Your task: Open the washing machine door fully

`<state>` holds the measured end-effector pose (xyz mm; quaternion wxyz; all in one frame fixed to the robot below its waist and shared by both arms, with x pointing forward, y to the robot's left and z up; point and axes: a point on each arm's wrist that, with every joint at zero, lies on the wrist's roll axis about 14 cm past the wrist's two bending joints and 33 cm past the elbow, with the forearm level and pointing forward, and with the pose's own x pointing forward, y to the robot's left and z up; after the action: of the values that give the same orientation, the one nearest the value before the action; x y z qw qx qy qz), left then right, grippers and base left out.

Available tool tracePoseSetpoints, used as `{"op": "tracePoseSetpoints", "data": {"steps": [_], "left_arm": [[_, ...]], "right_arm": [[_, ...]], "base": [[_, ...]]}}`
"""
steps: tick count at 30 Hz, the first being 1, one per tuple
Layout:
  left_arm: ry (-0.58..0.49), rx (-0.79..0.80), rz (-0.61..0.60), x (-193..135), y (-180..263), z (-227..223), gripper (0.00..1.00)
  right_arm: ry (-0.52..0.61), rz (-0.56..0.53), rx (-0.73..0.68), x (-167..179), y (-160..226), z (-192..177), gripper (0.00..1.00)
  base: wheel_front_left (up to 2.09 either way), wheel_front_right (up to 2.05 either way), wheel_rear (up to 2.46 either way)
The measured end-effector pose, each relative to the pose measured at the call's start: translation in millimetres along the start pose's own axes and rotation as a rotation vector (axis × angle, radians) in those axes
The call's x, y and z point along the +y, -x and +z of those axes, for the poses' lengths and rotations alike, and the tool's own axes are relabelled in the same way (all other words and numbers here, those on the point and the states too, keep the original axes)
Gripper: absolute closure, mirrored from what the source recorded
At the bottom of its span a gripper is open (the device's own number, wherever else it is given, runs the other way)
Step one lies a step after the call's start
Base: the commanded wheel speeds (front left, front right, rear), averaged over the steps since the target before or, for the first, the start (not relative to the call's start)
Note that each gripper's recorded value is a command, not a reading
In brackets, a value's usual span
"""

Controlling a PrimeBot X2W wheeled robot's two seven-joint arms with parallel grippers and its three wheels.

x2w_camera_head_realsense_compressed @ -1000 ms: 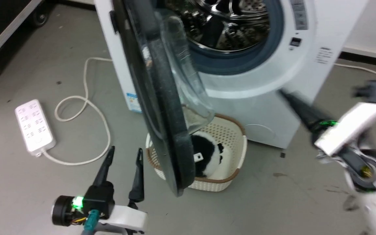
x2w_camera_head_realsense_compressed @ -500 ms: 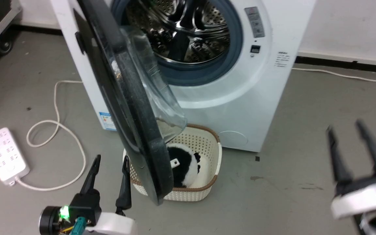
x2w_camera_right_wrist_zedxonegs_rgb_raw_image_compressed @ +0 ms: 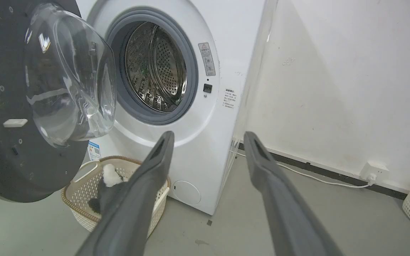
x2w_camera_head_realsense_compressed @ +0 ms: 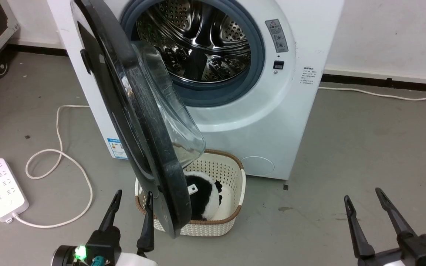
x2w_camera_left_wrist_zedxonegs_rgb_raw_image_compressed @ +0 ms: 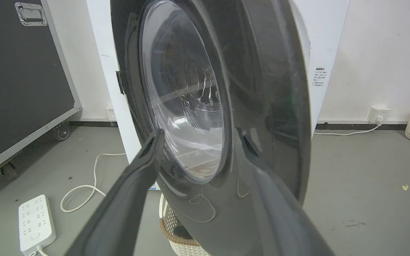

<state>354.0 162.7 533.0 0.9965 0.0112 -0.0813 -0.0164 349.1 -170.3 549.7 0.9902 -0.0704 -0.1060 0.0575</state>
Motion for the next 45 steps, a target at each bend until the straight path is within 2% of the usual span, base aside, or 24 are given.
{"op": "tracePoseSetpoints", "data": {"steps": [8, 12, 13, 14, 15, 19, 24, 27, 29, 30, 32, 39, 45], "left_arm": [[0.004, 0.007, -0.011, -3.0, 2.6, -1.9, 0.00], [0.002, 0.008, -0.012, -3.0, 2.4, -2.4, 0.00], [0.001, 0.008, -0.014, -3.1, 2.3, -2.5, 0.36], [-0.002, 0.009, -0.015, -3.1, 2.2, -2.8, 0.36], [-0.001, 0.010, -0.017, -3.3, 2.1, -3.0, 1.00], [-0.009, 0.009, -0.022, -4.0, 1.3, -2.8, 1.00], [-0.011, -0.064, 0.033, 10.1, -4.8, 19.8, 1.00], [0.025, -0.258, 0.136, 37.5, -16.3, 81.1, 1.00], [0.026, -0.311, 0.154, 42.4, -17.3, 97.8, 1.00], [0.033, -0.423, 0.173, 48.0, -17.6, 132.7, 1.00], [0.035, -0.533, 0.176, 49.3, -16.7, 166.6, 1.00], [-0.008, -0.829, 0.080, 26.0, -6.8, 255.6, 1.00], [0.018, -0.819, -0.087, -22.2, -9.6, 257.8, 1.00]], "right_arm": [[-0.120, -0.021, 0.017, 1.0, 6.0, -7.1, 0.00], [-0.132, -0.020, 0.027, 2.7, 7.3, -10.5, 0.00], [-0.135, -0.021, 0.029, 2.5, 7.4, -11.1, 0.00], [-0.137, -0.021, 0.030, 2.6, 7.5, -11.5, 0.00], [-0.137, -0.022, 0.031, 2.5, 7.6, -11.7, 0.00], [-0.140, -0.022, 0.034, 2.6, 7.4, -12.8, 0.00], [-0.153, -0.027, 0.036, 1.8, 6.7, -14.1, 0.00], [-0.154, -0.030, 0.038, 0.5, 5.9, -14.8, 0.00], [-0.153, -0.032, 0.037, -0.2, 5.6, -14.6, 0.00], [-0.163, -0.040, 0.034, -2.2, 4.8, -14.3, 0.00], [-0.178, -0.046, 0.033, -3.5, 4.7, -14.7, 0.00], [-0.177, -0.043, 0.033, -2.4, 4.6, -14.3, 0.00], [-0.179, -0.047, 0.042, -3.0, 6.6, -17.1, 0.00]], "base": [[0.00, 0.00, 0.00], [0.00, 0.00, 0.00], [0.00, 0.00, 0.00], [0.00, 0.00, 0.00], [0.00, 0.00, 0.00], [0.00, 0.00, 0.00], [0.00, 0.00, 0.00], [0.00, 0.00, 0.00], [0.00, 0.00, 0.00], [0.00, 0.00, 0.00], [0.00, 0.00, 0.00], [0.00, 0.00, 0.00], [0.00, 0.00, 0.00]]}}
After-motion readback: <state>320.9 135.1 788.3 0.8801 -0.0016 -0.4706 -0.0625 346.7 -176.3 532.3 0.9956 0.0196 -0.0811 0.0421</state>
